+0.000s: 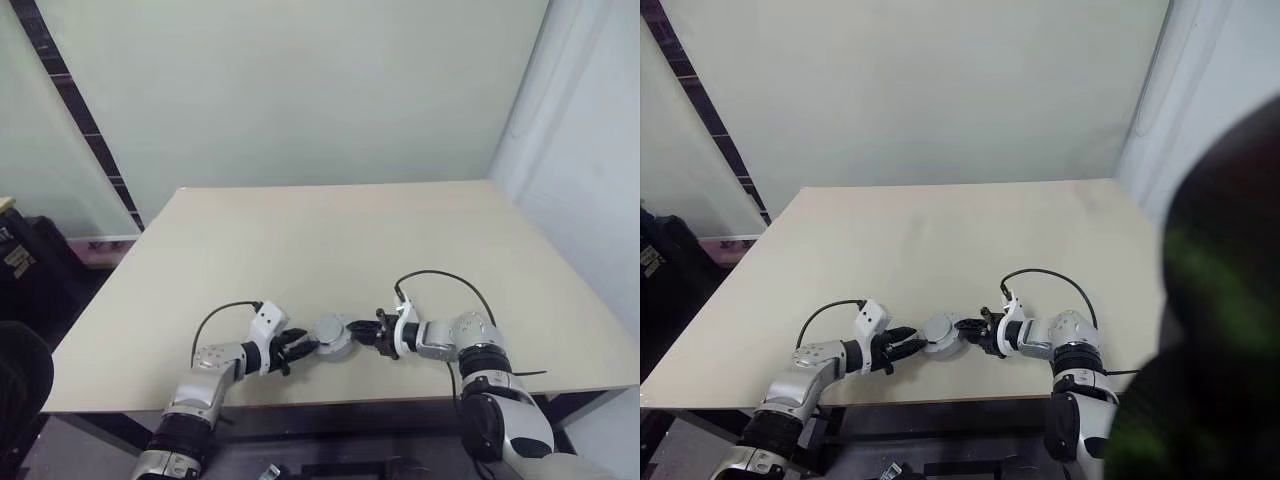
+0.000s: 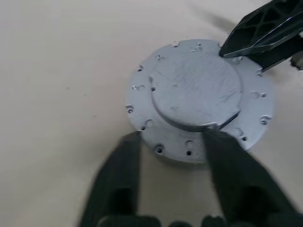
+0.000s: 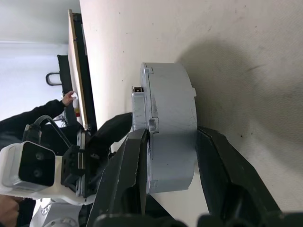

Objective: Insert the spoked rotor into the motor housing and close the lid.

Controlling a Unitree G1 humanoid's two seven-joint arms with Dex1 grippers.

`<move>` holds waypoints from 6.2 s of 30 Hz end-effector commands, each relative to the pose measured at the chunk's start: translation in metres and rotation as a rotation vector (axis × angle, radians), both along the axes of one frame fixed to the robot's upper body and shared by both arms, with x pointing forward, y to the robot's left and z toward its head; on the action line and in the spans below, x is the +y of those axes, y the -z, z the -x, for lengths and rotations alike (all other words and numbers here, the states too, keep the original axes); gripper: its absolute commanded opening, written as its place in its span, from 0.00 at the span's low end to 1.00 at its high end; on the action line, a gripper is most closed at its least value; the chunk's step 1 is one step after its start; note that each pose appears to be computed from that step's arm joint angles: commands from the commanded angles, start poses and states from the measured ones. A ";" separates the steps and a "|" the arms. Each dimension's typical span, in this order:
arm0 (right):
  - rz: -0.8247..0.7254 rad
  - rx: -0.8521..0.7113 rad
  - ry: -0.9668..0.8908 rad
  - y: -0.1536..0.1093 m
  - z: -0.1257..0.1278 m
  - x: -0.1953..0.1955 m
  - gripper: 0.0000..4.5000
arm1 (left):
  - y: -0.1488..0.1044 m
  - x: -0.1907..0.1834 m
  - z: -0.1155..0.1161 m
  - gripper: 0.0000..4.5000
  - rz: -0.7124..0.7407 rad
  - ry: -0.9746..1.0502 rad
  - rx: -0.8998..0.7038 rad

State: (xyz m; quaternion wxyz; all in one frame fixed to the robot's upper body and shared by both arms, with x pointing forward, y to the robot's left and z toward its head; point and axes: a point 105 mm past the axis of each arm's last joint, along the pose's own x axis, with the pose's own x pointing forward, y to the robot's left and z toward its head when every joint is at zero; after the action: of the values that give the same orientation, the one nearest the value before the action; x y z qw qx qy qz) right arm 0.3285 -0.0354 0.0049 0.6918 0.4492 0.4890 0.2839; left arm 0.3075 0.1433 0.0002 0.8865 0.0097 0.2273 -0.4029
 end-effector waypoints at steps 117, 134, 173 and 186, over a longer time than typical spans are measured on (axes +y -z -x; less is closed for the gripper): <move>0.277 -1.169 -0.247 -0.060 0.006 0.057 1.00 | -0.076 0.106 -0.050 0.45 0.758 -0.952 -0.296; 0.373 -1.289 -0.343 -0.054 0.012 0.063 1.00 | -0.042 0.128 -0.047 0.53 0.613 -1.125 -0.234; 0.516 -1.247 -0.197 -0.061 -0.016 0.008 1.00 | -0.086 0.076 0.042 1.00 0.213 -0.494 -0.365; 0.725 -1.239 -0.111 -0.061 -0.016 -0.055 1.00 | -0.087 0.032 0.043 1.00 0.210 -0.310 -0.317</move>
State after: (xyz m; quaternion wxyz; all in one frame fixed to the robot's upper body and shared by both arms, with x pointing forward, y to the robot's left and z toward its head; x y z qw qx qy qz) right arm 0.3401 -0.0896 0.0463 0.9267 -0.0716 0.1254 0.3469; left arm 0.2610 0.1787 0.0797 0.9596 -0.0644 0.0560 -0.2680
